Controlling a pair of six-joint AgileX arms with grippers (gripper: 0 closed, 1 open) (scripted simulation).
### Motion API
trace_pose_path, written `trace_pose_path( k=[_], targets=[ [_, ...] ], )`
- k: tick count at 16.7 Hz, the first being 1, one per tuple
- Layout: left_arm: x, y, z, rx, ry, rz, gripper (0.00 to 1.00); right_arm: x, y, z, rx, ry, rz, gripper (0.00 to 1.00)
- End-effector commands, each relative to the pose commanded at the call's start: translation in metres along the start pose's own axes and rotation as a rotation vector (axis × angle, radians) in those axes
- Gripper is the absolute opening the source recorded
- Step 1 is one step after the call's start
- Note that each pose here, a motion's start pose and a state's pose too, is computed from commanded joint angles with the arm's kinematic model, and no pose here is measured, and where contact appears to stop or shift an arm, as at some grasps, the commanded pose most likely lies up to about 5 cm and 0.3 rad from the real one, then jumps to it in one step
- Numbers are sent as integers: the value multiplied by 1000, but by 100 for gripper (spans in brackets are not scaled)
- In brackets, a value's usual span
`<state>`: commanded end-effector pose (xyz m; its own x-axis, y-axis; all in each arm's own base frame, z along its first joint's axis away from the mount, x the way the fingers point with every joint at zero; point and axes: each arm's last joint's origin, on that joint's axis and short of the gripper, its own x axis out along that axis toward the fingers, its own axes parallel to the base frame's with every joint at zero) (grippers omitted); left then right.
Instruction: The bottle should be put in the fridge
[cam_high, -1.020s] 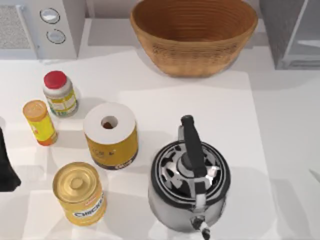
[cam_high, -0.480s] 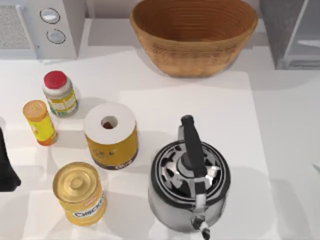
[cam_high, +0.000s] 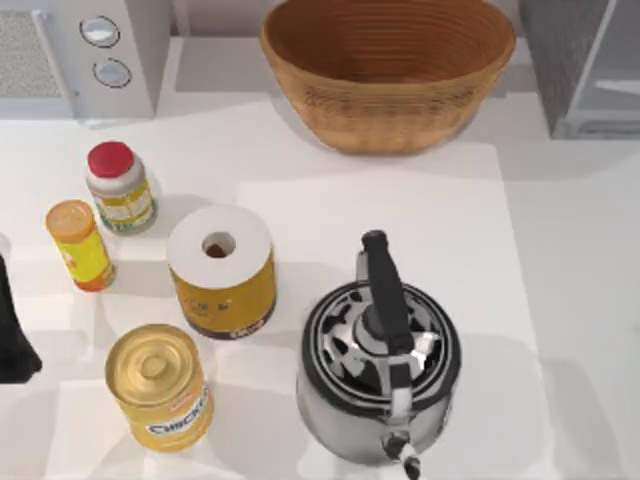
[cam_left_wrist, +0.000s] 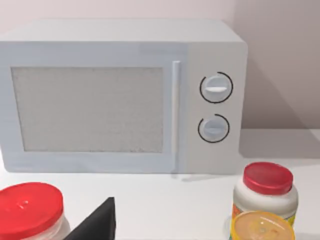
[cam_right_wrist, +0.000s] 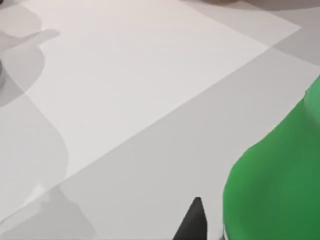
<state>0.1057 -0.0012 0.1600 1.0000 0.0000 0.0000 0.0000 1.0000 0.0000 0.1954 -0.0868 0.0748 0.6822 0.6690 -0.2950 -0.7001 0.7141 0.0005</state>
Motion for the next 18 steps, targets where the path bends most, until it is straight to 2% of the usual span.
trace_pose_path(
  k=[9,18],
  targets=[
    [0,0,0,0,0,0,100,-2,-1,0,-2,-2,-4,1],
    [0,0,0,0,0,0,100,-36,-11,6,-75,-35,-6,1]
  ],
)
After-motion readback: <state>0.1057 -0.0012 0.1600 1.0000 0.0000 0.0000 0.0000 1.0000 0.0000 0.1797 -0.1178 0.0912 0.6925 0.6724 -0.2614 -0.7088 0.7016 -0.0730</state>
